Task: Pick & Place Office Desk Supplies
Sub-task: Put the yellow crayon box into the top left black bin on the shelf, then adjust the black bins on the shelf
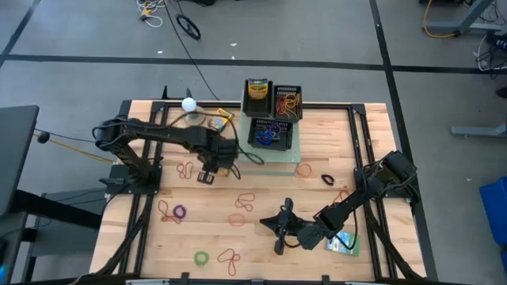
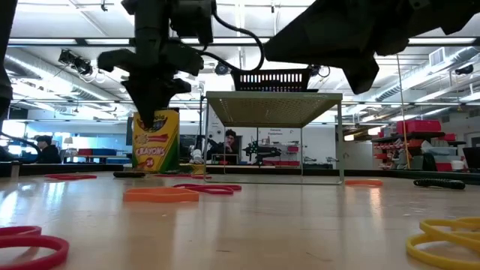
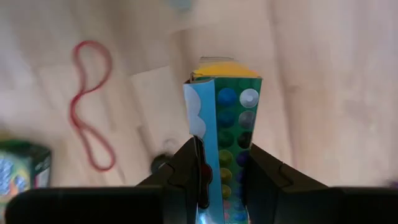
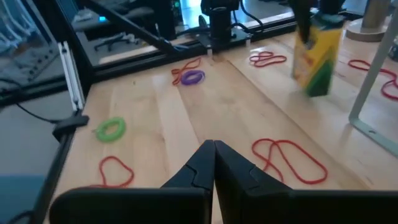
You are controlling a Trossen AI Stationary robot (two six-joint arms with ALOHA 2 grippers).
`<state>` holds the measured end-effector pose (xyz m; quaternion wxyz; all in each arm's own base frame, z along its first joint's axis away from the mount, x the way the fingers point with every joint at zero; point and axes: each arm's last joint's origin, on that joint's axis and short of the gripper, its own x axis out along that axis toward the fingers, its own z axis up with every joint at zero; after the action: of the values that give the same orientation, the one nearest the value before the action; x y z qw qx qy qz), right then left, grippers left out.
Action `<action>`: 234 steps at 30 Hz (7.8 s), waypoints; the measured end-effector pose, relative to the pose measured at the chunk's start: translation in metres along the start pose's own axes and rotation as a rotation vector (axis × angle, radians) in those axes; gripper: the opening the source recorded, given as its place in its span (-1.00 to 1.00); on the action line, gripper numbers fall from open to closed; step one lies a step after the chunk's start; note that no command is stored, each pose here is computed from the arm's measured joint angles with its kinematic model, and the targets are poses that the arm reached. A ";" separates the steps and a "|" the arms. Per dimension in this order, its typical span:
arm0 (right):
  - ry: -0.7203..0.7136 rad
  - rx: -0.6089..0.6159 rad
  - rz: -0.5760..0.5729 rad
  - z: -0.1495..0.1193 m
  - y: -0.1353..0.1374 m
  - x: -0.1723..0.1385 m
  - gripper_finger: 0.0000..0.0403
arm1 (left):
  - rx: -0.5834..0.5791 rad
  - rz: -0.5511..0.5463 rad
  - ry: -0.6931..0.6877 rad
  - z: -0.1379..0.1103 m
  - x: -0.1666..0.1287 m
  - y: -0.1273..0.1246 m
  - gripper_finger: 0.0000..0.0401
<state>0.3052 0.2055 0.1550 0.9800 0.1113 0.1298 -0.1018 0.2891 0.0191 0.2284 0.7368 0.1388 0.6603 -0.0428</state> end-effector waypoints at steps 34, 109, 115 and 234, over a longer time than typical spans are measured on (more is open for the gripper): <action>-0.027 0.036 -0.049 0.009 -0.013 0.013 -0.93 | -0.211 -0.065 -0.069 -0.002 0.024 0.002 -0.27; 0.176 -0.141 0.329 0.028 -0.065 0.059 -0.93 | -0.217 0.319 -0.396 0.042 -0.150 0.194 -0.55; 0.175 -0.157 0.335 0.028 -0.064 0.059 -0.93 | -0.226 0.345 -0.388 0.043 -0.148 0.196 -0.55; 0.104 -0.205 0.284 0.075 -0.082 0.043 -0.93 | -0.304 0.158 -0.527 -0.012 -0.179 0.209 -0.60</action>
<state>0.3448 0.1017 0.1983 0.9827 0.0332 0.1731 0.0571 0.3066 0.2013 0.4350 0.8960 0.0619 0.4325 0.0795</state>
